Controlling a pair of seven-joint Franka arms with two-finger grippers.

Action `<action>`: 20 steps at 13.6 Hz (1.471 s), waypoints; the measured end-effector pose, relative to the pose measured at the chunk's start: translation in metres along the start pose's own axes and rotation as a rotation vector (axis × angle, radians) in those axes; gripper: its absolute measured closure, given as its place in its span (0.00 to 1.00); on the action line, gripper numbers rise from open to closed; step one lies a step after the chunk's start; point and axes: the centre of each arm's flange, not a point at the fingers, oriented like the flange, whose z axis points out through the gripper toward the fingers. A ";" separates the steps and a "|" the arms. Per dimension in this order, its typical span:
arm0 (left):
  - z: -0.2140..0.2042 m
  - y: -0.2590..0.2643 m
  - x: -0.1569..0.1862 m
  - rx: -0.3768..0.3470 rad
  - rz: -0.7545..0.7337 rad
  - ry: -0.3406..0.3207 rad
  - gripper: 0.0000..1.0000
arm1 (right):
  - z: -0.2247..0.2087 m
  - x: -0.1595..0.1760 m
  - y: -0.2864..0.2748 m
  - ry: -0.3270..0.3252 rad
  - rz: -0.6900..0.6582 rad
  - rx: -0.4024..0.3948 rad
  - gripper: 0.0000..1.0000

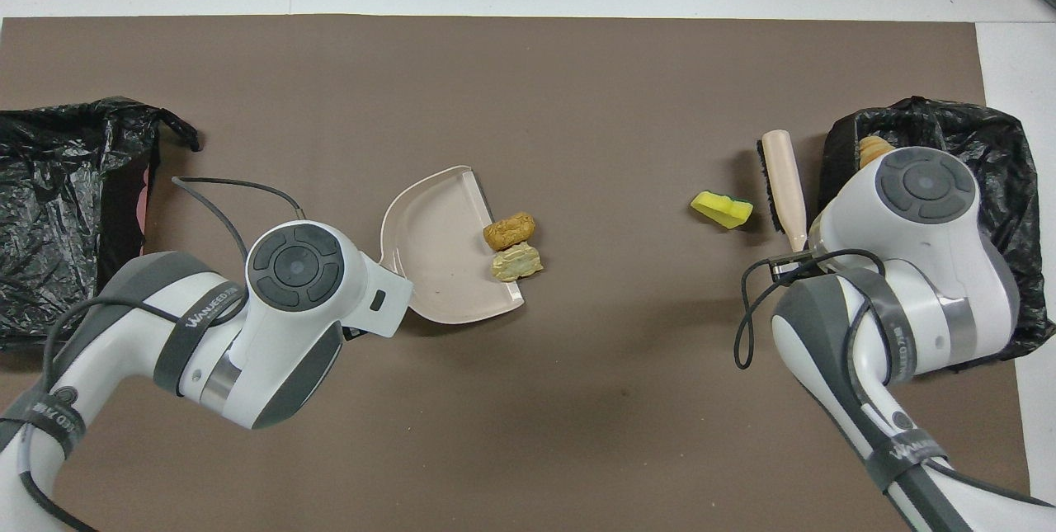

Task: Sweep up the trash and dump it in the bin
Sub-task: 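Move the brush with the right gripper to the yellow sponge piece, then sweep the yellow sponge piece into the dustpan with the right gripper's brush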

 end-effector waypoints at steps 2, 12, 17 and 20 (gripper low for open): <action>0.000 0.000 0.000 0.000 -0.001 0.000 0.69 | 0.001 -0.004 -0.032 -0.026 -0.021 0.060 0.74; 0.001 -0.003 -0.003 -0.002 -0.019 -0.002 0.69 | -0.013 -0.030 -0.233 -0.025 -0.148 0.301 0.74; 0.002 -0.003 -0.004 -0.003 -0.027 -0.002 0.69 | -0.042 -0.039 -0.297 0.001 -0.129 0.399 0.74; 0.002 -0.003 -0.004 -0.025 -0.125 0.012 0.69 | -0.047 -0.050 -0.320 0.020 -0.159 0.407 0.74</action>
